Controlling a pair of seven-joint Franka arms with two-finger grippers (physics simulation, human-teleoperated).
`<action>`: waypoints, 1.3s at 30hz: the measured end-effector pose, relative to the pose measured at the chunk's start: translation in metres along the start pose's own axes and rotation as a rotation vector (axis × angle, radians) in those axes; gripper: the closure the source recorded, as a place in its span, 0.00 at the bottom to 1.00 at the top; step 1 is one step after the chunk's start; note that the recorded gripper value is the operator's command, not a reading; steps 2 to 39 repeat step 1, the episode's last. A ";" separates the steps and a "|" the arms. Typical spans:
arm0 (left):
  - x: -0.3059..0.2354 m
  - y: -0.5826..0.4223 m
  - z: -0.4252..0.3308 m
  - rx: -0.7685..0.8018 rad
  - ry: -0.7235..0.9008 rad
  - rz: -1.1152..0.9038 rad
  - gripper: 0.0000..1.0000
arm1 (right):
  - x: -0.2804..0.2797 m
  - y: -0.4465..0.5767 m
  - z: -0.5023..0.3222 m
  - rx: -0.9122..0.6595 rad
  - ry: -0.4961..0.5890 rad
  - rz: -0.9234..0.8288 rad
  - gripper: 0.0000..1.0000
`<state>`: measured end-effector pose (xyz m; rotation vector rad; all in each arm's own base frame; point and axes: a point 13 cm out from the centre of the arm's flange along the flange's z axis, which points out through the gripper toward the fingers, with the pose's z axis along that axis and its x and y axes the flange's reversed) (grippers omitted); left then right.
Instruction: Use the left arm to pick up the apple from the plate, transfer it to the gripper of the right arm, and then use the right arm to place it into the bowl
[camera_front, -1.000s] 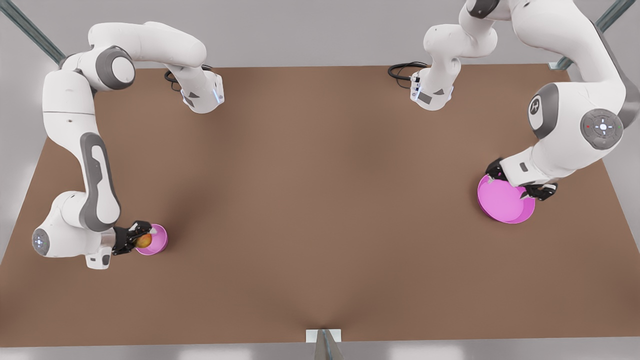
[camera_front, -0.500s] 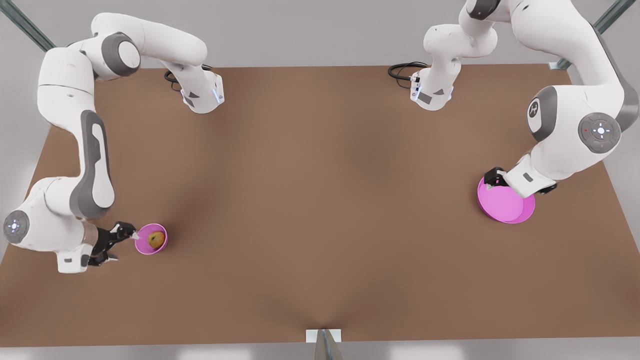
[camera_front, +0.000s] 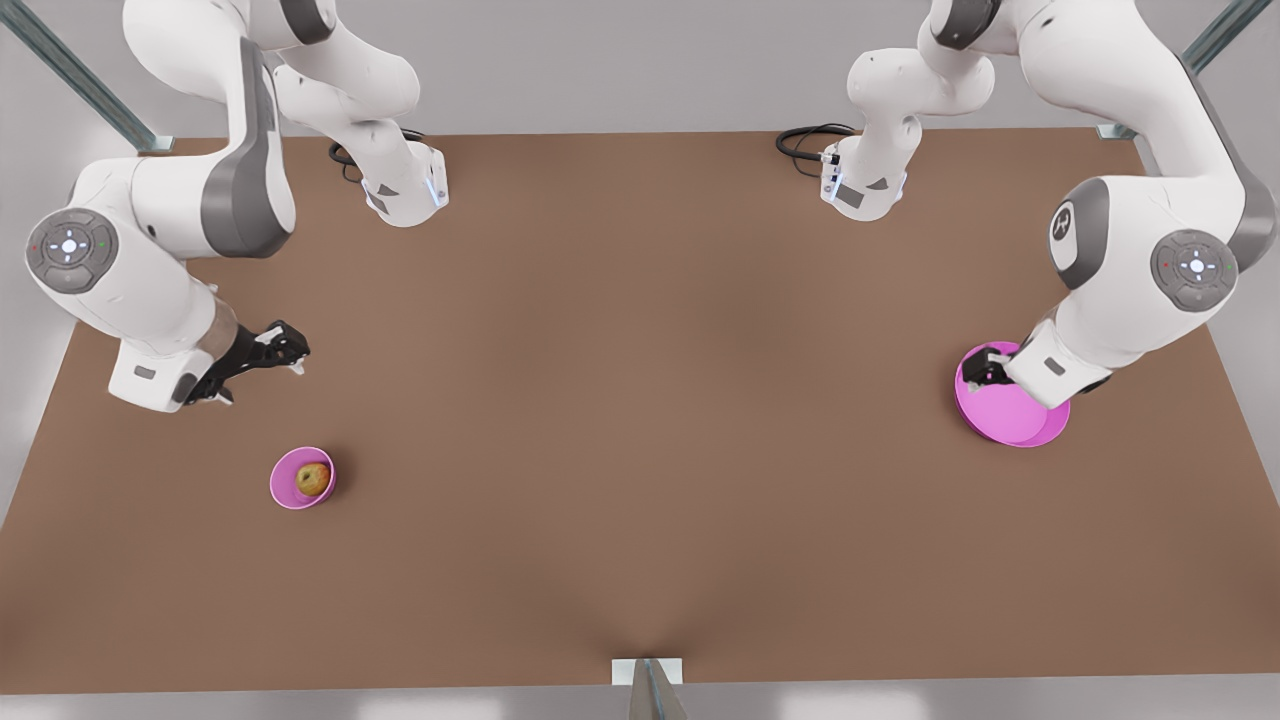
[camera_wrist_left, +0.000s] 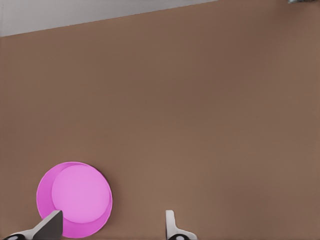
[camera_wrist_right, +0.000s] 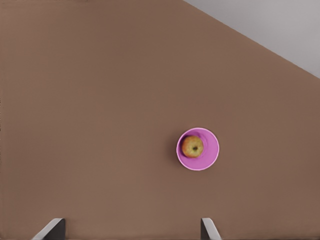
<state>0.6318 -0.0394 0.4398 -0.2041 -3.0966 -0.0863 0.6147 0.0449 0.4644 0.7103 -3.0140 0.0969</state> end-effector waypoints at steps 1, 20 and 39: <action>-0.001 0.000 0.001 0.000 0.001 -0.004 0.00 | 0.001 0.000 0.000 -0.004 0.003 0.022 0.00; -0.001 0.000 0.001 0.000 0.001 -0.004 0.00 | 0.001 0.000 0.000 -0.004 0.003 0.022 0.00; -0.001 0.000 0.001 0.000 0.001 -0.004 0.00 | 0.001 0.000 0.000 -0.004 0.003 0.022 0.00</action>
